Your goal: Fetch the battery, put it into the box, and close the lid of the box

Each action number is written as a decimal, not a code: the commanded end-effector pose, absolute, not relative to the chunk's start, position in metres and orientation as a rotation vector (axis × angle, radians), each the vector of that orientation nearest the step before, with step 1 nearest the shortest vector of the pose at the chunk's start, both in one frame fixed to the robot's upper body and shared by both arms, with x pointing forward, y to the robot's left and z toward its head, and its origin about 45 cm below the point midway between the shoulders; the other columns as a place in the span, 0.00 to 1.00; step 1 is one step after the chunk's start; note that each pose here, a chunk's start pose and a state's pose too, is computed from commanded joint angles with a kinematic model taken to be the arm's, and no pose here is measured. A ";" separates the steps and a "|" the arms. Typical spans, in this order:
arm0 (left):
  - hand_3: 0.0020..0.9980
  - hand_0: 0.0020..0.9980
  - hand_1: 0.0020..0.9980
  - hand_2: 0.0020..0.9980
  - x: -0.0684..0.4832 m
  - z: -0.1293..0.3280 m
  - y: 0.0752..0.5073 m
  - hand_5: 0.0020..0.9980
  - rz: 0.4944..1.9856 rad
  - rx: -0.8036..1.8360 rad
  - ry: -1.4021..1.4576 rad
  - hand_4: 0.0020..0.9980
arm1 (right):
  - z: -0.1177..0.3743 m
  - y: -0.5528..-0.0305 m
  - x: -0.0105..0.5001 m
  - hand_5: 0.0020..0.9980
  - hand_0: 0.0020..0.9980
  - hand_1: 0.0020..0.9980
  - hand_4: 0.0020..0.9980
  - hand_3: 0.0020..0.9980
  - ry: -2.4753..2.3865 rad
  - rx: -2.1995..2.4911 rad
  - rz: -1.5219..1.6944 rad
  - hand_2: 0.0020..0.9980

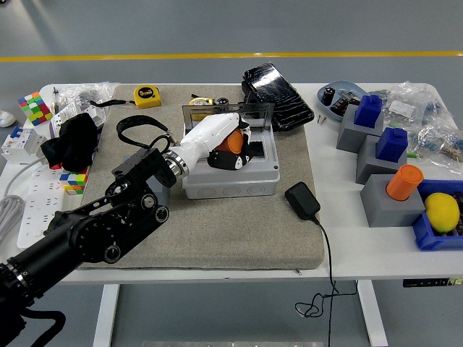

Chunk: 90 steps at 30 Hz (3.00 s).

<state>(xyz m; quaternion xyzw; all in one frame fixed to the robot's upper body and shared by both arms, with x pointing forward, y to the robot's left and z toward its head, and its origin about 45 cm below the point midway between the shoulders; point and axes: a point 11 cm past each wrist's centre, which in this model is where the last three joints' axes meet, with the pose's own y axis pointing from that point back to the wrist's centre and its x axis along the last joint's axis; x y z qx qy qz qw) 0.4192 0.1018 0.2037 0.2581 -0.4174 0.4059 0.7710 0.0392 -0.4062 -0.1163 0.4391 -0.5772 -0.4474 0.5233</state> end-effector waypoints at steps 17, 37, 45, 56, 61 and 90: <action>0.65 0.45 0.55 0.53 0.432 0.201 0.102 0.03 0.898 0.643 -0.950 0.98 | -0.116 -0.408 0.040 0.55 0.61 0.66 0.99 0.59 -1.374 1.053 -1.061 0.68; 0.74 0.43 0.58 0.56 0.420 0.244 0.089 0.20 0.977 0.385 -0.932 1.00 | -0.116 -0.407 0.039 0.56 0.61 0.66 0.99 0.59 -1.385 1.050 -1.072 0.68; 0.69 0.58 0.65 0.59 0.436 0.268 0.108 0.24 1.058 0.384 -0.944 1.00 | -0.116 -0.406 0.041 0.56 0.61 0.66 0.99 0.59 -1.387 1.055 -1.072 0.68; 0.76 0.75 0.76 0.73 0.448 0.241 0.136 0.32 1.050 0.637 -0.818 1.00 | -0.116 -0.408 0.040 0.55 0.61 0.66 0.99 0.59 -1.388 1.049 -1.071 0.68; 0.76 0.73 0.74 0.71 0.442 0.240 0.137 0.32 1.038 0.646 -0.810 1.00 | -0.115 -0.409 0.039 0.55 0.61 0.66 0.99 0.59 -1.391 1.049 -1.070 0.68; 0.74 0.62 0.67 0.69 0.385 0.219 0.121 0.38 0.869 0.647 -0.738 1.00 | -0.116 -0.409 0.033 0.55 0.61 0.66 0.99 0.59 -1.394 1.040 -1.082 0.68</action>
